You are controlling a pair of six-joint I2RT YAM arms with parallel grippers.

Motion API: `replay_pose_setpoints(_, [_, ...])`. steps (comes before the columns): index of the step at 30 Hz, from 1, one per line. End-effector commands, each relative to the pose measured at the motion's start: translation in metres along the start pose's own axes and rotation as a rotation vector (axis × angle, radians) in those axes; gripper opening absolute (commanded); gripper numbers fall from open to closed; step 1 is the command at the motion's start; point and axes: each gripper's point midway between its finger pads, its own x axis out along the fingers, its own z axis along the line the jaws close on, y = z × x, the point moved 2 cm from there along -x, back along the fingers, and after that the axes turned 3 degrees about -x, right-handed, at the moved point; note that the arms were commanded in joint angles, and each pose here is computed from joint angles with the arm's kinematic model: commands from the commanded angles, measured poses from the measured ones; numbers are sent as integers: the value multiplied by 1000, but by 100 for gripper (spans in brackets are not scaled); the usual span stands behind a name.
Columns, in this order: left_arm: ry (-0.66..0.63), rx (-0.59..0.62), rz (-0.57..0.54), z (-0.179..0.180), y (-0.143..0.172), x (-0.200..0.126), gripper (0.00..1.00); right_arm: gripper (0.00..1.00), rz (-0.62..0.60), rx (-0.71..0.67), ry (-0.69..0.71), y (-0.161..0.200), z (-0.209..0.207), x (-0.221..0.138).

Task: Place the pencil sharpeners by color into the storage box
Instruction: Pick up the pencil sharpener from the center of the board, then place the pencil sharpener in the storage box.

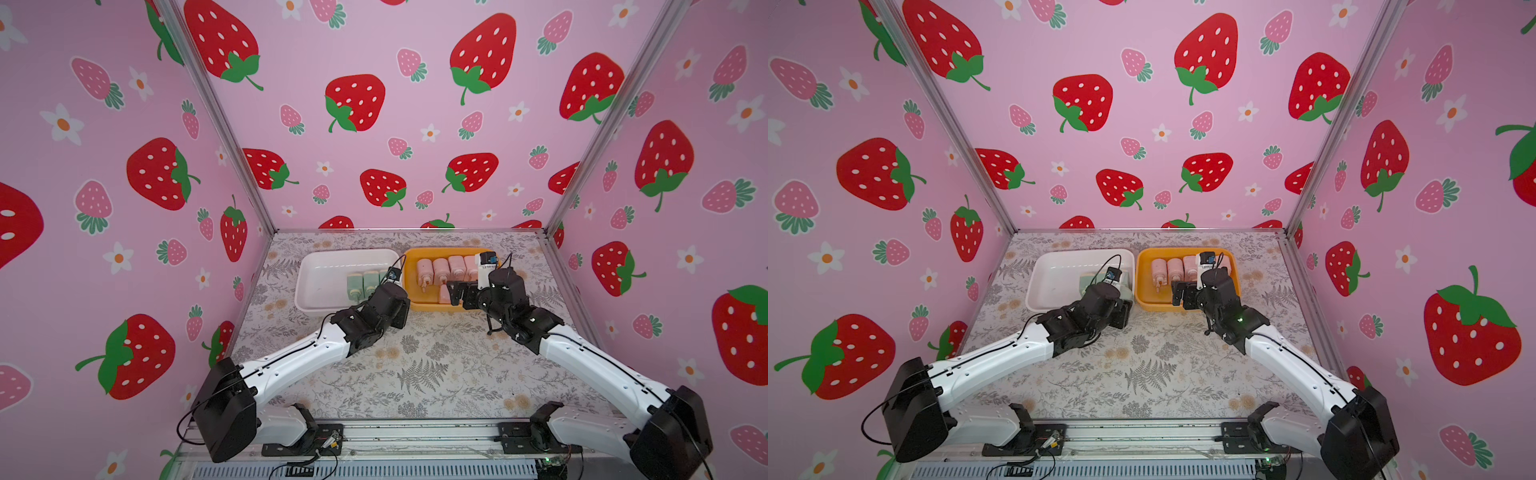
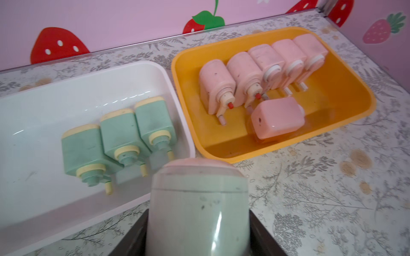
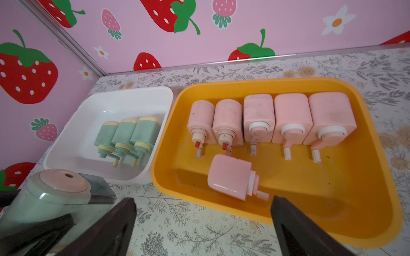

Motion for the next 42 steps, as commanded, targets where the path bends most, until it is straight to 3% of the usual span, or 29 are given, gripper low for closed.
replay_pose_setpoints(1, [-89, -16, -40, 26, -24, -10, 0, 100, -93, -28, -60, -20, 11, 4])
replay_pose_setpoints(10, [-246, -92, -79, 95, -52, -3, 0, 100, -112, -38, 18, -13, -4, 5])
replay_pose_setpoints(15, [-223, -190, -27, 127, -58, 11, 0, 100, -113, -45, 56, -10, -11, 4])
replay_pose_setpoints(24, [-270, -138, -35, 156, -57, 24, 0, 100, -115, -55, 113, -15, -18, 1])
replay_pose_setpoints(29, [-133, -344, -13, 183, -43, 34, 0, 100, -116, -52, 128, -15, -21, 1])
replay_pose_setpoints(33, [-114, -499, -44, 210, -36, 42, 0, 100, -126, -37, 121, -16, -20, 1])
replay_pose_setpoints(42, [-43, -608, -35, 235, -19, 55, 0, 100, -126, -34, 120, -16, -20, 1])
